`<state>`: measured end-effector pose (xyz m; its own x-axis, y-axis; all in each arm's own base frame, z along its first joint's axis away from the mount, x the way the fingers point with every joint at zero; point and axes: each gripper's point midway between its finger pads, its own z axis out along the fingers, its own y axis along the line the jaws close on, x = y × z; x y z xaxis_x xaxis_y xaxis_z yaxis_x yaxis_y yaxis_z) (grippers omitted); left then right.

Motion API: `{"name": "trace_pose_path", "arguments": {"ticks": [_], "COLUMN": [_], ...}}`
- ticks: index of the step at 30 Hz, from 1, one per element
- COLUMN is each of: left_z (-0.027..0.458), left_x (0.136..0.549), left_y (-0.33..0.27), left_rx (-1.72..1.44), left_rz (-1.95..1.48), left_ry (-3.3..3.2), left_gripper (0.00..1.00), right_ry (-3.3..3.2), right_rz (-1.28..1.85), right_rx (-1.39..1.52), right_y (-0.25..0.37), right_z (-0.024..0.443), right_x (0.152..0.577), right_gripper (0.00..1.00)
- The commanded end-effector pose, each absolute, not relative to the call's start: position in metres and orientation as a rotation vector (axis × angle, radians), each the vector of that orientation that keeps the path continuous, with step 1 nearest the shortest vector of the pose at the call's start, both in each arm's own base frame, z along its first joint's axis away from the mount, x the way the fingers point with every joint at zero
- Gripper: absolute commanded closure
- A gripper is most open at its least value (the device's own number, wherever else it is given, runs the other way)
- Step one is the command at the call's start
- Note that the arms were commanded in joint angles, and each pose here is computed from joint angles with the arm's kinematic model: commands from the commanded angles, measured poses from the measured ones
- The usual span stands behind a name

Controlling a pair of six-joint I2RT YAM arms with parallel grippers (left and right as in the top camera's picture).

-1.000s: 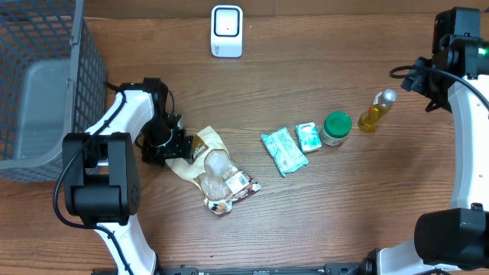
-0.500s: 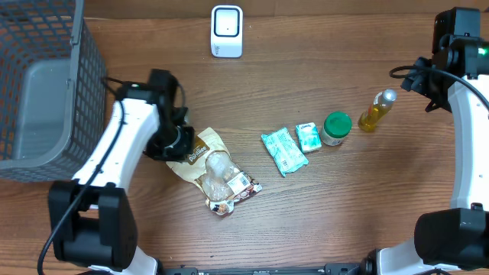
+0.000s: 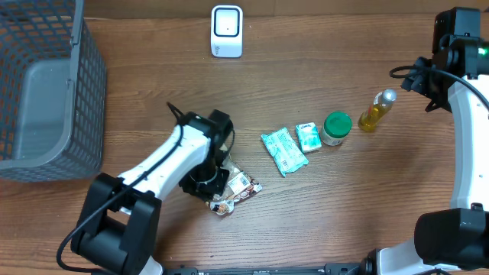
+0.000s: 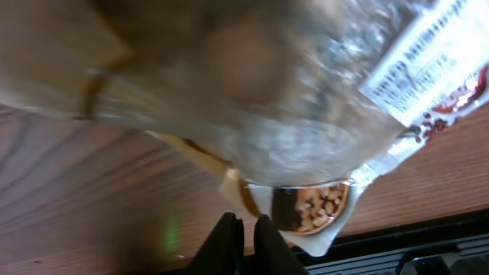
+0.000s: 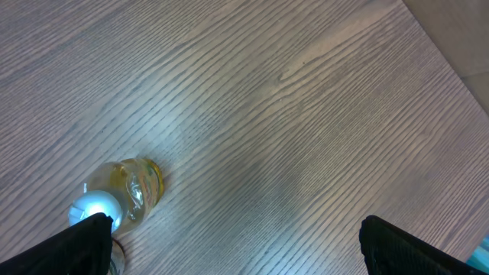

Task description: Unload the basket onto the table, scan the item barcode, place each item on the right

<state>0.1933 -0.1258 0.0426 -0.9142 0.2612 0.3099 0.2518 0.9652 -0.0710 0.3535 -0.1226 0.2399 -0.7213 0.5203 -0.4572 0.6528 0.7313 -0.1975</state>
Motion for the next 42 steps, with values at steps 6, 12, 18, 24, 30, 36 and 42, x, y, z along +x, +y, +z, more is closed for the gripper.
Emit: {"name": "trace_pose_path", "arguments": {"ticks": [6,12,18,24,30,36,42], "left_z": [0.032,0.029,0.027,0.031,0.067,0.070,0.055], "left_x": [0.210,0.234,0.261,0.288,0.318,0.323,0.317], "left_y": [-0.147,-0.160,-0.148,-0.130,-0.109,-0.106,-0.104], "left_rx": [-0.338,-0.330,-0.219,-0.071,0.100,0.055,0.075], "left_rz": [0.076,0.137,0.047,0.068,0.156,0.162,0.111], "left_ry": [-2.901,-3.002,-3.119,-3.182,-3.199,-3.211,-3.198], "left_gripper": [0.96,0.94,0.96,0.96,0.93,0.53,0.32], "right_ry": [2.544,2.544,2.544,2.544,2.544,2.544,2.544], "right_rz": [-0.488,-0.488,-0.488,-0.488,-0.488,-0.488,-0.488], "right_rx": [0.915,0.915,0.915,0.915,0.915,0.915,0.915], "right_y": [-0.123,-0.123,-0.123,-0.123,-0.123,-0.123,-0.123], "right_z": [0.243,0.243,0.243,0.243,0.243,0.243,0.243], "right_x": [0.355,0.355,0.355,0.355,0.355,0.355,0.355], "right_gripper": [0.00,0.00,0.00,0.00,0.00,0.00,0.00]}}
